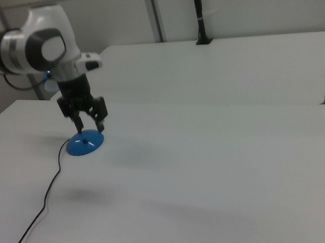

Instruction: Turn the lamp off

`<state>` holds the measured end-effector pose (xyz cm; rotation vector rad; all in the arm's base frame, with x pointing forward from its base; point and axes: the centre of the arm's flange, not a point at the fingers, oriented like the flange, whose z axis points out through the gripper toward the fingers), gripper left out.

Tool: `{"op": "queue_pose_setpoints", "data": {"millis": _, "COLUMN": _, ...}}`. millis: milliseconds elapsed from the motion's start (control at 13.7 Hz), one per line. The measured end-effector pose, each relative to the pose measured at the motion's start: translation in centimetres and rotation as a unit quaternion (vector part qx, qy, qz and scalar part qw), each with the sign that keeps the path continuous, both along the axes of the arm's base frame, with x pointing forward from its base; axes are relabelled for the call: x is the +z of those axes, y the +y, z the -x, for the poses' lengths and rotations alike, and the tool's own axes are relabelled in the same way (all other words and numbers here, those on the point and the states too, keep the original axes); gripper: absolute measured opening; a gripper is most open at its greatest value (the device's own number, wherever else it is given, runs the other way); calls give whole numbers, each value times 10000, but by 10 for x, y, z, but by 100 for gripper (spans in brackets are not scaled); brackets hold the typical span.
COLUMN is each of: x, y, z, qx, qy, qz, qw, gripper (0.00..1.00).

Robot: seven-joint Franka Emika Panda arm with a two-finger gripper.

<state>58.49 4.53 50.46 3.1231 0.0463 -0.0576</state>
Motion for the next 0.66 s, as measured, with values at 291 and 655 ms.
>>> {"op": "queue_pose_setpoints", "data": {"millis": 291, "x": 85, "y": -64, "z": 22, "qx": -378, "qy": -615, "qz": 13, "qw": 9974, "gripper": 100}}
{"op": "queue_pose_setpoints", "data": {"millis": 655, "x": 98, "y": -93, "z": 29, "qx": -260, "qy": -728, "qz": 19, "qw": 9970, "gripper": 100}}
